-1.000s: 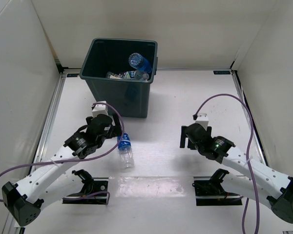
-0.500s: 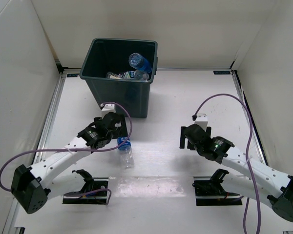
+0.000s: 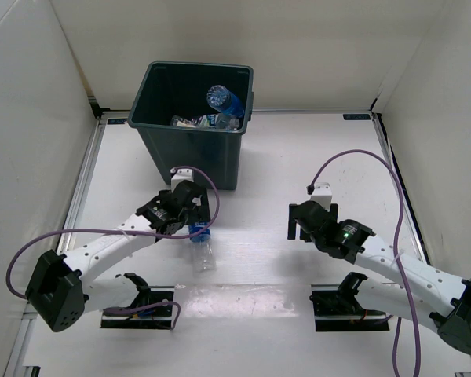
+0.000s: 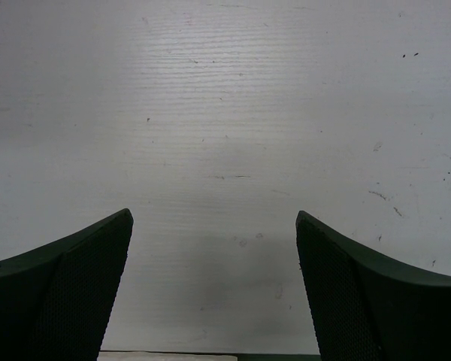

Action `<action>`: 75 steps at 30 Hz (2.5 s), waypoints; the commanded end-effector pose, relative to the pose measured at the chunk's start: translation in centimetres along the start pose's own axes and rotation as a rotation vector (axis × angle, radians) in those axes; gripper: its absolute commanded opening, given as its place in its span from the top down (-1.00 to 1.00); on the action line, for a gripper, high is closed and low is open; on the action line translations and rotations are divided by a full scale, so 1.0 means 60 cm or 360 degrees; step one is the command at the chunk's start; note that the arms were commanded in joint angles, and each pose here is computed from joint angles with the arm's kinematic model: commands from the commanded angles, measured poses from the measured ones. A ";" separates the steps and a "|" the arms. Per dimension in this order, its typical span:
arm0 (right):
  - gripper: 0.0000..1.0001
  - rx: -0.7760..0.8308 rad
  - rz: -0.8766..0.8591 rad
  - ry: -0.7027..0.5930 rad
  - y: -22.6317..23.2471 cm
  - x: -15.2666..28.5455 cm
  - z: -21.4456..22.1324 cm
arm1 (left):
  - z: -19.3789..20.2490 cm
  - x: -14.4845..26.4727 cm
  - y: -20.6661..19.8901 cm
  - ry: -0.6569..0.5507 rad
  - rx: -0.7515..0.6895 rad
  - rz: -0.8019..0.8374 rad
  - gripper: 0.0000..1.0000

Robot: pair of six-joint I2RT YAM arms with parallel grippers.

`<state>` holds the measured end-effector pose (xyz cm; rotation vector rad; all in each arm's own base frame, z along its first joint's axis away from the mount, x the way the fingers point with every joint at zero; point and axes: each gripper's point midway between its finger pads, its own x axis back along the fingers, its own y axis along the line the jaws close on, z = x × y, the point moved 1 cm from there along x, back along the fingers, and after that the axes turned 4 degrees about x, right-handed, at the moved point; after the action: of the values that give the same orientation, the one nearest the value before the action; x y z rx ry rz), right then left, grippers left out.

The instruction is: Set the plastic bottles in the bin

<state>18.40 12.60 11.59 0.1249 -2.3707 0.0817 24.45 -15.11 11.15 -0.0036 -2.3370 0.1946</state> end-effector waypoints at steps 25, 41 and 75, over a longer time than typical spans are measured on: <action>-0.81 0.0031 0.0075 -0.0061 0.012 0.008 -0.024 | 0.099 -0.088 -0.022 0.0305 0.0017 0.0102 -0.87; -0.81 0.0060 0.0111 -0.0051 0.013 0.007 -0.024 | -0.124 0.135 -0.006 -0.0382 0.0060 0.0305 -0.23; -0.81 0.0063 0.0124 -0.0064 0.013 0.011 -0.026 | -0.718 0.278 -0.087 -0.1242 0.0183 0.0267 -1.00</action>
<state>18.25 13.11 11.53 0.0723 -2.3682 0.2038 46.95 -13.97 49.74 -0.0273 -3.0441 0.4076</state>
